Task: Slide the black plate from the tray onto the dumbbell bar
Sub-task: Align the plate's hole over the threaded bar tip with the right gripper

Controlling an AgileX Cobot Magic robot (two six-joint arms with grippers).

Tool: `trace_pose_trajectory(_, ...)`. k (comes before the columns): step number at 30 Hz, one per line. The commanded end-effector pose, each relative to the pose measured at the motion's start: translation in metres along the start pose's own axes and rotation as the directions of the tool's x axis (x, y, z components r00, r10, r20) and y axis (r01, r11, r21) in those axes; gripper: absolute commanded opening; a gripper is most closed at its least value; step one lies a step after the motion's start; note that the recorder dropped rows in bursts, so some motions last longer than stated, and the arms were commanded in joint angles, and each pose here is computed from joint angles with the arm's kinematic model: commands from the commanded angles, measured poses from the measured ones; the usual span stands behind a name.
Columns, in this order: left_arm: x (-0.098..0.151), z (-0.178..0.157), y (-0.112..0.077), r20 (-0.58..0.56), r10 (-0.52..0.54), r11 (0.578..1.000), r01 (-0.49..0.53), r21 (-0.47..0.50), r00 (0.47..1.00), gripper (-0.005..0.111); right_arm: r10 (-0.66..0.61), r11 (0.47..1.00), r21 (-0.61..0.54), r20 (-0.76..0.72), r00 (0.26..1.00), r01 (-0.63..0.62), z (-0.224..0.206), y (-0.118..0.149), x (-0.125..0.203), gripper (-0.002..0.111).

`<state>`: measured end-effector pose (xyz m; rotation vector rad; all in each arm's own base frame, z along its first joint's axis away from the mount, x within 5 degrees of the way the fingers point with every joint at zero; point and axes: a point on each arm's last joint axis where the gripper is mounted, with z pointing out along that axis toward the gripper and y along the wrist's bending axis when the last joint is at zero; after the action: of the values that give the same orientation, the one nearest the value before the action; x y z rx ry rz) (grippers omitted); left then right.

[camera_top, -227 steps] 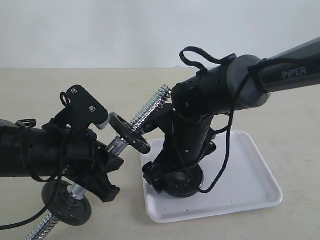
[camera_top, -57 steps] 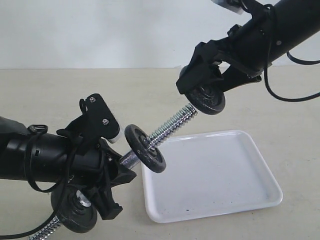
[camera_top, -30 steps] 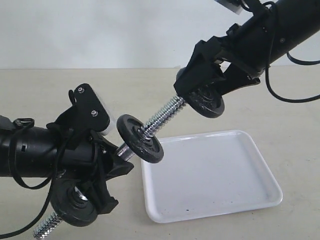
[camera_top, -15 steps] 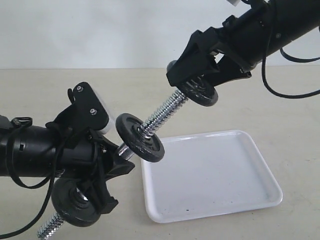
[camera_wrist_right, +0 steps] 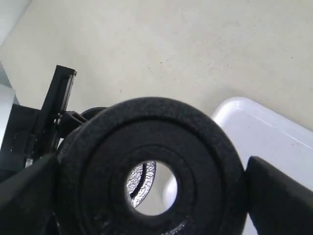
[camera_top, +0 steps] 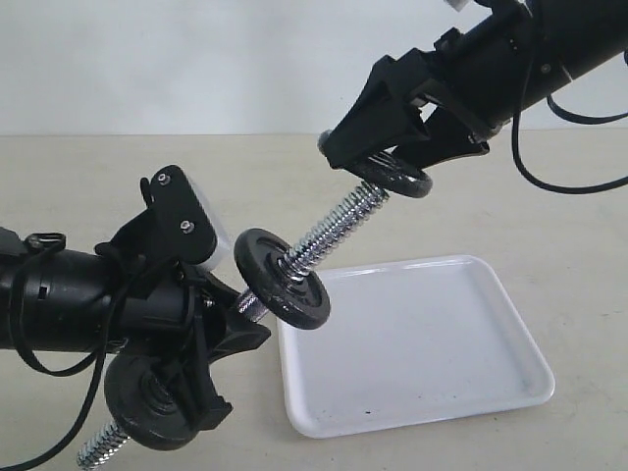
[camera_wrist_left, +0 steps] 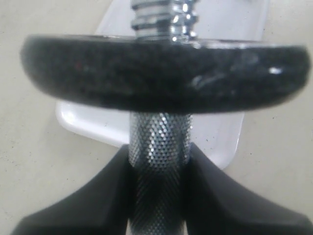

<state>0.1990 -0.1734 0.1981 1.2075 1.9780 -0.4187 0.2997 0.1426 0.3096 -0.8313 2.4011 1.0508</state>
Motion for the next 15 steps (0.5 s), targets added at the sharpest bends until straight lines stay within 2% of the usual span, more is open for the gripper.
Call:
trace_pose_trajectory(1,-0.0262,-0.0158,0.0002,0.121,-0.003,1.0,0.002,0.009,0.993,0.004,0.002,0.998,-0.063,0.017,1.0,-0.001,-0.0058,0.0109,-0.0033,0.0)
trace_pose_trajectory(7,-0.0249,-0.0158,0.0057,0.109,-0.043,0.998,0.048,-0.047,0.993,0.004,0.007,0.996,-0.085,-0.007,1.0,-0.008,-0.0059,0.0128,-0.0012,0.0)
trace_pose_trajectory(15,-0.0243,-0.0158,0.0077,0.104,-0.059,0.995,0.066,-0.068,0.993,0.004,0.001,0.998,-0.068,-0.019,1.0,-0.003,-0.0058,0.0113,-0.0001,0.0)
